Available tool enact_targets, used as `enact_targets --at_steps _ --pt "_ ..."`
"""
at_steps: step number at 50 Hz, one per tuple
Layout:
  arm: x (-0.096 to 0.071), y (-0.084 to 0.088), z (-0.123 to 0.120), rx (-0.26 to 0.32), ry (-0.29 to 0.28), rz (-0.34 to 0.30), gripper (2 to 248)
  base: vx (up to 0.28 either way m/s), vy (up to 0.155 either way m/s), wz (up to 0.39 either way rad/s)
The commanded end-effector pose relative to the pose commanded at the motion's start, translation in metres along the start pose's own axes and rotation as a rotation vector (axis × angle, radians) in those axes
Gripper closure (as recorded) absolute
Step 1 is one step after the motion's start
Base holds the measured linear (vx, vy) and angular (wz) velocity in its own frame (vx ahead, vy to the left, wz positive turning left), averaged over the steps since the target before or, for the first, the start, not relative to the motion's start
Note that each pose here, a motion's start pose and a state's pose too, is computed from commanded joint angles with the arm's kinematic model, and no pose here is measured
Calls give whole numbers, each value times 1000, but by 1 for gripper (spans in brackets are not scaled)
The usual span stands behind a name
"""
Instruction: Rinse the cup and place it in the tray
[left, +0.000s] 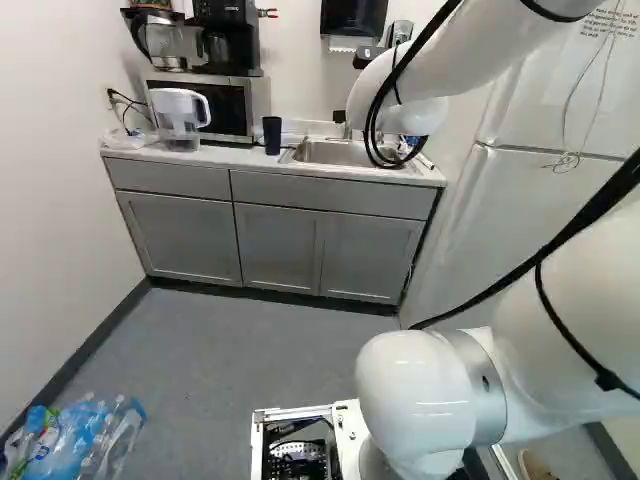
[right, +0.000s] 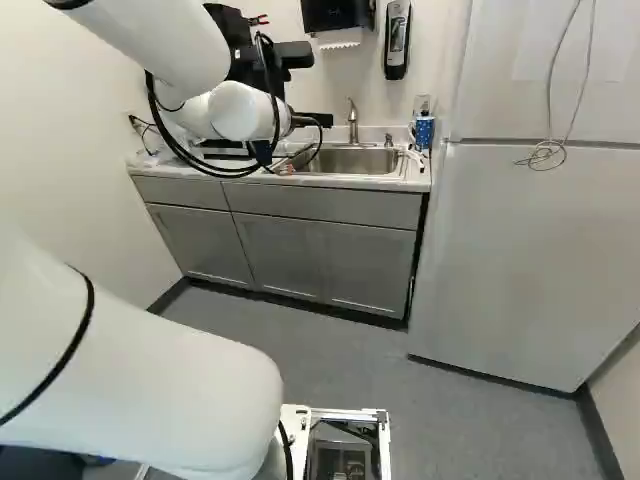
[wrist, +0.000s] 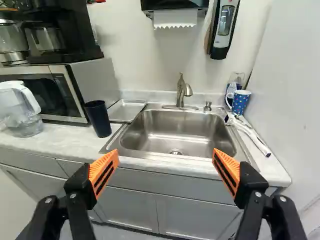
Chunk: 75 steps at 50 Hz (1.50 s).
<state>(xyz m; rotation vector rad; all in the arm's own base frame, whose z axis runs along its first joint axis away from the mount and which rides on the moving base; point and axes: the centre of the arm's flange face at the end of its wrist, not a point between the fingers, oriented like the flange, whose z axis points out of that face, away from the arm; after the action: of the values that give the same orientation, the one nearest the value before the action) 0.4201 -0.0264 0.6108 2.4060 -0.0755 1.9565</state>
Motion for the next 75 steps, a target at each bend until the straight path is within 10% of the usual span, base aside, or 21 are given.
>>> enact_targets --at_steps 75 --pt "0 0 0 0 0 0 3 141 -32 27"
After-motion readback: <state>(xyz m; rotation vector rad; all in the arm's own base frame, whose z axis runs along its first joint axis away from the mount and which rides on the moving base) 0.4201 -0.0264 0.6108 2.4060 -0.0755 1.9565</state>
